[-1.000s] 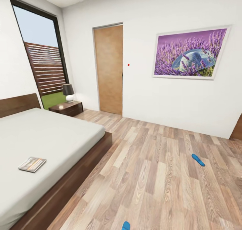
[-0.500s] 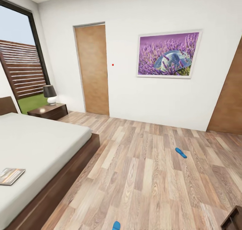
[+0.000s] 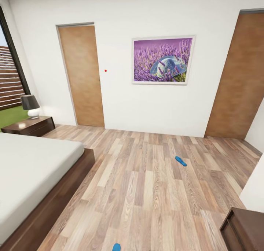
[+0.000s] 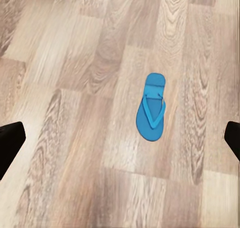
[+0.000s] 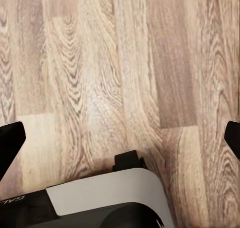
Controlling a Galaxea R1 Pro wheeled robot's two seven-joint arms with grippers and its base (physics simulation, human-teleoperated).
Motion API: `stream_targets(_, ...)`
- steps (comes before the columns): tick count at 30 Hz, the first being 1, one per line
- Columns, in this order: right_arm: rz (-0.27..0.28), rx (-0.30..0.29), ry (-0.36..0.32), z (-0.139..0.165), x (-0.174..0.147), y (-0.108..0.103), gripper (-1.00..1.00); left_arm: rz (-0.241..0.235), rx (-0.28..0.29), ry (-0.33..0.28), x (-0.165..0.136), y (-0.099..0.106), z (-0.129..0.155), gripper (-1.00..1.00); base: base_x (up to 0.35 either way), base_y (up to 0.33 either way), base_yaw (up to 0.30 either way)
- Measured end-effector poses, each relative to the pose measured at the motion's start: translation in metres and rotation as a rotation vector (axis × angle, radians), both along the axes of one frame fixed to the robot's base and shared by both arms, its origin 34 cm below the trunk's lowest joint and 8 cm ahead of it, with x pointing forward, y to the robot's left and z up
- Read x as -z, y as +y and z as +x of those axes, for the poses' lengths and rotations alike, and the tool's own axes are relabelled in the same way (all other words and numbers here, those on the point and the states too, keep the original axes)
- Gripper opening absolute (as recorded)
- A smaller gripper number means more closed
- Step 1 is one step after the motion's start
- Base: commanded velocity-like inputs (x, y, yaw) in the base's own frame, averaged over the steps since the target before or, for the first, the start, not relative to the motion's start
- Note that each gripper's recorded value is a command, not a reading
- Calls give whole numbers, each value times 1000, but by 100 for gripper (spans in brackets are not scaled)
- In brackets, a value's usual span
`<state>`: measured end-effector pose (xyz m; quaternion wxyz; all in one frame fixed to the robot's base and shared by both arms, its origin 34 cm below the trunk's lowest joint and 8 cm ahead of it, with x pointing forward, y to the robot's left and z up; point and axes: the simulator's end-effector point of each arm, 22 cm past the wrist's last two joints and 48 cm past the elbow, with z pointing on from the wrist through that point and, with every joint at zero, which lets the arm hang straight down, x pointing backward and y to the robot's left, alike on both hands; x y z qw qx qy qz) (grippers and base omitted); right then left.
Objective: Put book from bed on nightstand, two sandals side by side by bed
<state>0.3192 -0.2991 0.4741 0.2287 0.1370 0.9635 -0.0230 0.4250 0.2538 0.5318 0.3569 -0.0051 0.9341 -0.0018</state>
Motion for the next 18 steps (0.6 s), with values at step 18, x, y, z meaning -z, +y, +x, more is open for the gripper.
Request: stream_targets(18,-5,3,1,0,0,-1,100,0,0,0,0,0,0,100,0,0,-116)
